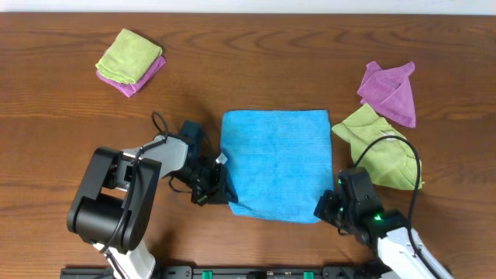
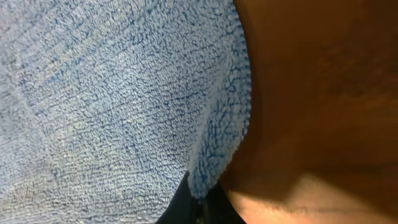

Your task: Fold the cloth

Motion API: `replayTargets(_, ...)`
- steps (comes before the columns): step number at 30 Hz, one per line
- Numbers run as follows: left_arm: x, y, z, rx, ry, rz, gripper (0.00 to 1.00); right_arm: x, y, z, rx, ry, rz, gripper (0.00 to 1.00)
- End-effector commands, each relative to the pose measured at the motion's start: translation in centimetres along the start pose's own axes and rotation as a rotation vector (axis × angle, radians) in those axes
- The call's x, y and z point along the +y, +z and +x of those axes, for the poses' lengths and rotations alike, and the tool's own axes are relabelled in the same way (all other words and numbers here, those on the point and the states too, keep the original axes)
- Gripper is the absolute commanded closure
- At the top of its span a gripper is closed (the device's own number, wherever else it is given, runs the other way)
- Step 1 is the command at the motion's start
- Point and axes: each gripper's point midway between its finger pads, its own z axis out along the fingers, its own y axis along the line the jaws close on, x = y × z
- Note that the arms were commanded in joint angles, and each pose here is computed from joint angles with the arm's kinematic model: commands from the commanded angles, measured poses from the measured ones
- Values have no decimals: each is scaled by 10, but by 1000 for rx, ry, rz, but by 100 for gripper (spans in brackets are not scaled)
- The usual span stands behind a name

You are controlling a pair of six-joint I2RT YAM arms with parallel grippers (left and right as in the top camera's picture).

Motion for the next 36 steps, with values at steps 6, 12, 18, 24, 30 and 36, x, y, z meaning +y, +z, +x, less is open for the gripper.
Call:
replayTargets(6, -10, -27, 28, -55, 126, -70, 94, 23, -22, 7, 28, -85, -111, 99)
replayTargets(12, -16, -51, 35, -181, 140, -135, 94, 46, -52, -31, -147, -180, -132, 99)
replayTargets(18, -27, -68, 12, -356, 105, -141, 94, 72, -57, -69, -295, -230, -178, 99)
replayTargets(24, -44, -89, -33, -578, 103, -120, 94, 92, -45, -103, -398, -271, -196, 99)
replayTargets(30, -54, -114, -68, -774, 147, -140, 94, 102, -28, -133, -450, -338, -133, 99)
replayTargets(36, -58, -111, -105, -833, 175, -120, 94, 116, -17, -163, -479, -409, -68, 99)
